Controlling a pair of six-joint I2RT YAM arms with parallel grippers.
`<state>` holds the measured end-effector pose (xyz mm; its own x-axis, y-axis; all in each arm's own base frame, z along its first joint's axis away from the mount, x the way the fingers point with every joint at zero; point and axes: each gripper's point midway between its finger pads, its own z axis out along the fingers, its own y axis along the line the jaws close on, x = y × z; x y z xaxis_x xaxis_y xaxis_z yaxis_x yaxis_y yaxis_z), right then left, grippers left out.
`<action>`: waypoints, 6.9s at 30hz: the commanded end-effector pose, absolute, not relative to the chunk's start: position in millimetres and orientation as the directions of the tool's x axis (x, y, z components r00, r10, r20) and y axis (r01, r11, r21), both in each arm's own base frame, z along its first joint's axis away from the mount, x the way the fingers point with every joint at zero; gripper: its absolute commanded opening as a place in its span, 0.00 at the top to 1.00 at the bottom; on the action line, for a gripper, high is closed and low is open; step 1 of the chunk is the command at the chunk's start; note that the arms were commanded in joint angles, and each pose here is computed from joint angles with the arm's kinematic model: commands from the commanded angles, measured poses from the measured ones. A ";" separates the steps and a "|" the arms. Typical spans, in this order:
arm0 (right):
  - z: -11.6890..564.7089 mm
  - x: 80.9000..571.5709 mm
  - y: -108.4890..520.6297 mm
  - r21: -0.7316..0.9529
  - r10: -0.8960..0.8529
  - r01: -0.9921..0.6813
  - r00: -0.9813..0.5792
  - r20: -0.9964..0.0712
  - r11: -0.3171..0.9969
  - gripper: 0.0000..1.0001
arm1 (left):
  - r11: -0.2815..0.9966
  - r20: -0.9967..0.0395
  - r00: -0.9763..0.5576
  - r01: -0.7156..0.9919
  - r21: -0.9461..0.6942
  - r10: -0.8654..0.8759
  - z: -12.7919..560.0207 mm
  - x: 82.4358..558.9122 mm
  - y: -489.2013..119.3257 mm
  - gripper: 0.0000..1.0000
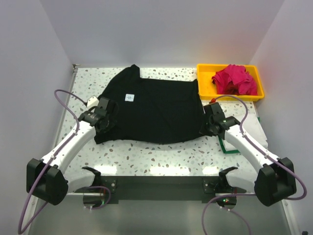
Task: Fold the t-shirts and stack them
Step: Fold the tshirt
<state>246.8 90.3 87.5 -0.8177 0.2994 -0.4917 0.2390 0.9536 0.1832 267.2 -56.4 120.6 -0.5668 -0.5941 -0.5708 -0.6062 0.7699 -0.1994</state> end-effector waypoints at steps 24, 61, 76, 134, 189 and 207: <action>98.2 364.2 86.1 0.129 0.288 0.267 -0.731 -0.619 0.955 1.00 | 0.775 -0.670 -0.478 -0.584 -0.241 -0.568 125.3 392.6 -59.9 1.00; 80.4 344.6 144.9 0.385 0.246 0.003 -0.773 -0.584 0.923 0.01 | 0.836 -0.559 -0.624 -0.445 -0.320 -0.546 90.8 366.9 -83.9 0.00; 58.3 351.7 135.8 0.315 0.229 0.052 -0.799 -0.557 0.948 0.01 | 0.834 -0.622 -0.572 -0.476 -0.278 -0.535 55.0 420.5 -31.1 0.00; 87.7 370.6 132.1 0.282 0.196 0.012 -0.747 -0.635 0.959 0.01 | 0.856 -0.729 -0.552 0.053 -0.514 -0.404 156.9 504.0 -129.4 0.00; 99.2 427.0 159.1 0.247 0.237 0.087 -0.693 -0.681 0.965 0.01 | 0.792 -0.555 -0.576 -0.528 -0.308 -0.600 43.4 340.8 -8.6 0.00; 38.5 338.9 188.1 0.289 0.149 -0.010 -0.838 -0.524 0.957 0.01 | 0.799 -0.522 -0.605 -0.468 -0.378 -0.601 38.5 372.5 -26.3 0.00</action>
